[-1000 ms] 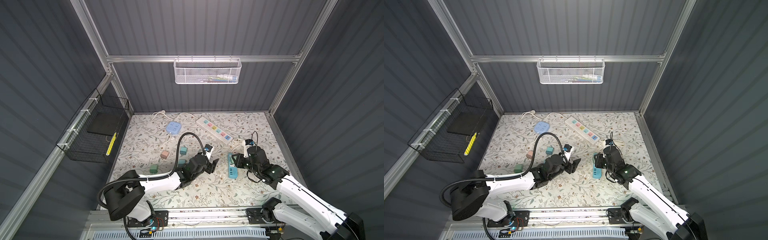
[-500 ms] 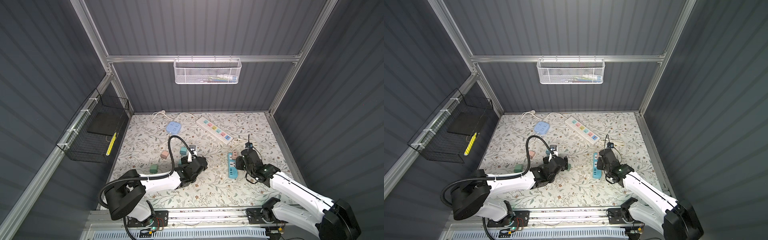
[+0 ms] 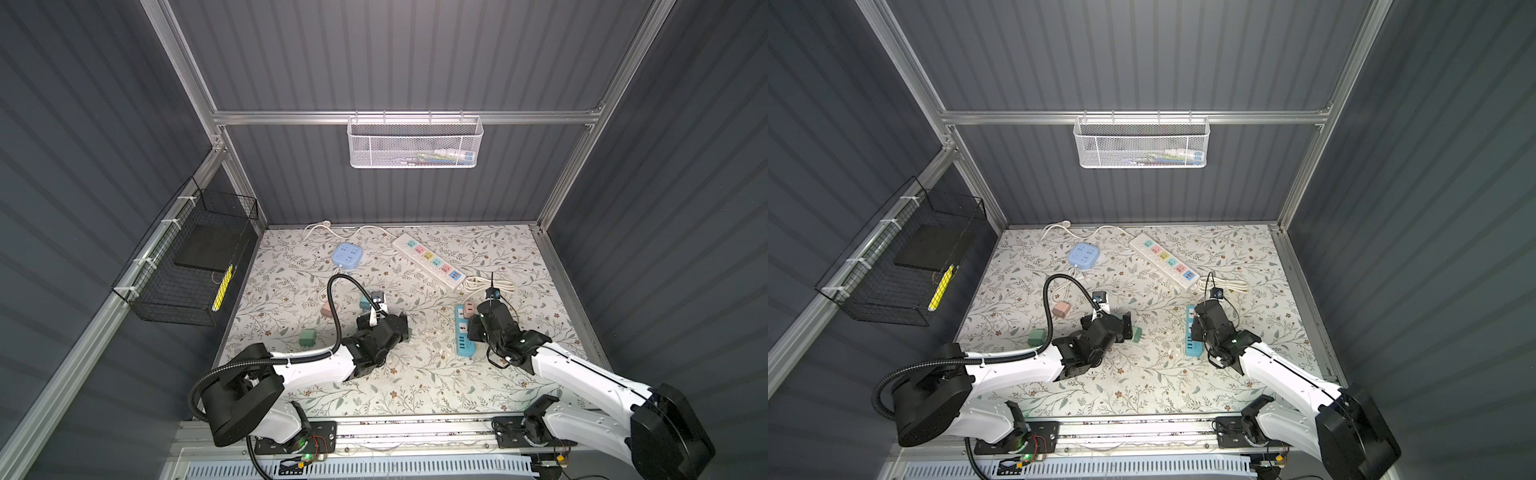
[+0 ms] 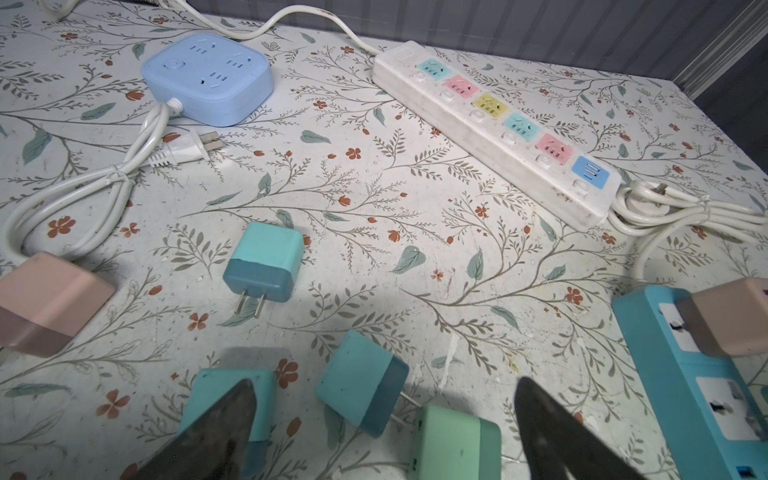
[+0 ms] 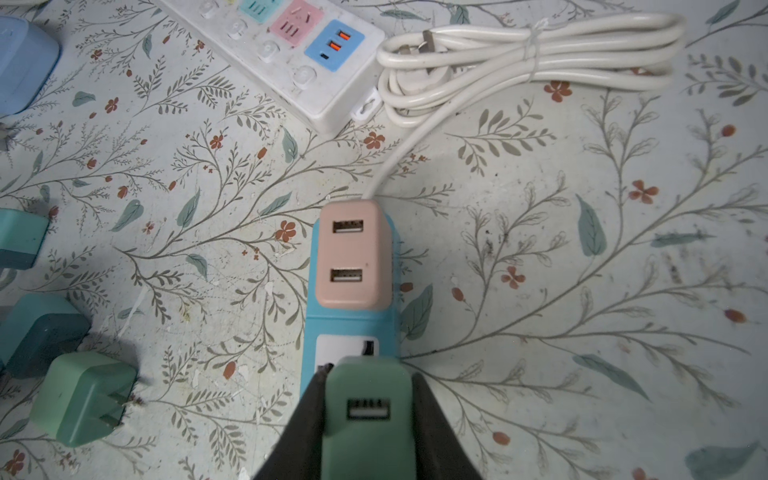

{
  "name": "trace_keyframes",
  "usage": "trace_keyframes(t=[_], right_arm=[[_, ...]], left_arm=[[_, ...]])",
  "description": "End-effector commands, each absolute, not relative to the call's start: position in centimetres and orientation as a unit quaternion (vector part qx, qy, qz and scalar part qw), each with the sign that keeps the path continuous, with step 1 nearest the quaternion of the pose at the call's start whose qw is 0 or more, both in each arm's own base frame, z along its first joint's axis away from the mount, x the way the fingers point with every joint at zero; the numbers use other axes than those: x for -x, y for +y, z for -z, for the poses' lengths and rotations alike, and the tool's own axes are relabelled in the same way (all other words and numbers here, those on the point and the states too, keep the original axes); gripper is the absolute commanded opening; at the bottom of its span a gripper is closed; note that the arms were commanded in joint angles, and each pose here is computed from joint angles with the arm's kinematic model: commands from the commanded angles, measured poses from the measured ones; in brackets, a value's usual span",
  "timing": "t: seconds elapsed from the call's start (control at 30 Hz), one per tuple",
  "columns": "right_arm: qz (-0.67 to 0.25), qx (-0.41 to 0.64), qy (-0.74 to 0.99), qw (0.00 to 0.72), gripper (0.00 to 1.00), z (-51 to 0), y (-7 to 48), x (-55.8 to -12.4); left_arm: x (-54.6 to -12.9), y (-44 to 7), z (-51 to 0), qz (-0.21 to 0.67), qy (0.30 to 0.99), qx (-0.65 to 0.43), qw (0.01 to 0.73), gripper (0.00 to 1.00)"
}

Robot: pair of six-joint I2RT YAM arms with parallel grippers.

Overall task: Insert the plug
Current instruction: 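Open and withdraw the left gripper while the right carries the adapter over the teal strip, then lower the mint-green adapter with the right gripper onto the teal strip's free socket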

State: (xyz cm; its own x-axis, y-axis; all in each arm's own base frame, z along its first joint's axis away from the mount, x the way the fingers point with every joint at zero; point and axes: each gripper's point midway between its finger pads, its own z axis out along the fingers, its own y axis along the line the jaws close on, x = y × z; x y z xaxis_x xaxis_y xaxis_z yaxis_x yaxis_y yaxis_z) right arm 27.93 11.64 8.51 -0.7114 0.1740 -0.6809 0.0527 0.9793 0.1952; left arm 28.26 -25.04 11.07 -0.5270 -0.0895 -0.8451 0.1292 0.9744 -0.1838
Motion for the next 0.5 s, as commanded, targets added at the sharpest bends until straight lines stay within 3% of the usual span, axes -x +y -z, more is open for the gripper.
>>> trace_keyframes(t=[0.0,0.47], right_arm=[[-0.05,-0.07,0.922,0.378,0.23,-7.7,10.9,-28.2],[-0.09,-0.043,0.904,0.415,0.23,-11.4,12.5,-28.4]], left_arm=[[-28.2,-25.2,-11.6,0.133,0.859,-0.011,0.494,0.97],[-28.1,-25.6,-11.9,0.153,0.853,-0.018,0.499,0.97]])
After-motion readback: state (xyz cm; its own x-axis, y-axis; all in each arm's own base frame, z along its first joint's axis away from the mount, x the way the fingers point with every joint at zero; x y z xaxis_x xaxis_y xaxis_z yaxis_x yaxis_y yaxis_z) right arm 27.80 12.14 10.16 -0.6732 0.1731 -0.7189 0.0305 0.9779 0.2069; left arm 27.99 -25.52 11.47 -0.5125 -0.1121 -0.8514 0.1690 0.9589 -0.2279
